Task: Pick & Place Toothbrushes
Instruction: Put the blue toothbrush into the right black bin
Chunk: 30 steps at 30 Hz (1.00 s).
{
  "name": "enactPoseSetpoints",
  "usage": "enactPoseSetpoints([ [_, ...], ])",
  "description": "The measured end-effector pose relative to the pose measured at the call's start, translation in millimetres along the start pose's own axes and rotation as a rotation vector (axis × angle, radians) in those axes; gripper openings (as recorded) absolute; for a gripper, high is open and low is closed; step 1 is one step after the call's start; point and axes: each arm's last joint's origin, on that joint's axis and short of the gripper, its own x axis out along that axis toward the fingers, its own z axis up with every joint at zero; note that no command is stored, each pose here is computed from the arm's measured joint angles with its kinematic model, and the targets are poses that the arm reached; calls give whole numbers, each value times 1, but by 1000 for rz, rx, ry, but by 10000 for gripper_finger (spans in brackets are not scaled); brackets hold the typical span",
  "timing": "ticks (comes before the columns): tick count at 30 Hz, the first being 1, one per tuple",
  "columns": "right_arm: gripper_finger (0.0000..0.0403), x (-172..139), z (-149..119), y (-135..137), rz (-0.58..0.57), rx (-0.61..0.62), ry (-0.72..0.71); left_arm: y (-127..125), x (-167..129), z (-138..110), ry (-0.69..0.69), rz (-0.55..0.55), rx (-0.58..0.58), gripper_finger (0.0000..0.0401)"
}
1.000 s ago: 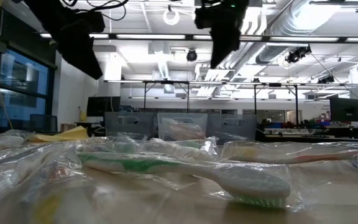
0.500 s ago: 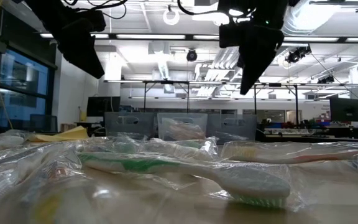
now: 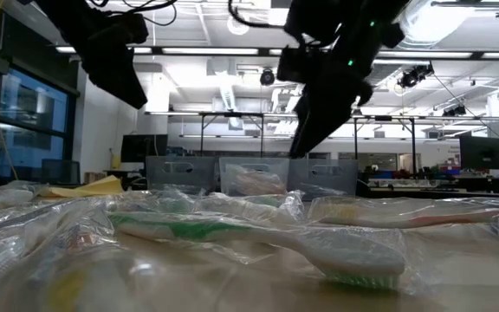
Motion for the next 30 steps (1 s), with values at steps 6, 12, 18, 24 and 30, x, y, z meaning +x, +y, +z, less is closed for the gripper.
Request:
enactPoseSetpoints([
  [6, 207, 29, 6, -2, -80, -22, -75, 0, 0, 0, -1, -1, -1, 251],
  [12, 196, 50, 7, -6, -84, -35, -113, 0, 0, 0, -2, -1, -1, 251],
  [18, 196, 72, 5, -7, -140, -56, -143, 0, 0, 0, -2, -1, -1, 251],
  [24, 194, 88, -1, -11, -153, -48, -121, 0, 0, 0, -1, -1, -1, 251],
  [30, 174, 91, -2, -13, -144, -24, -123, 0, 0, 0, -1, 0, 0, 251],
])
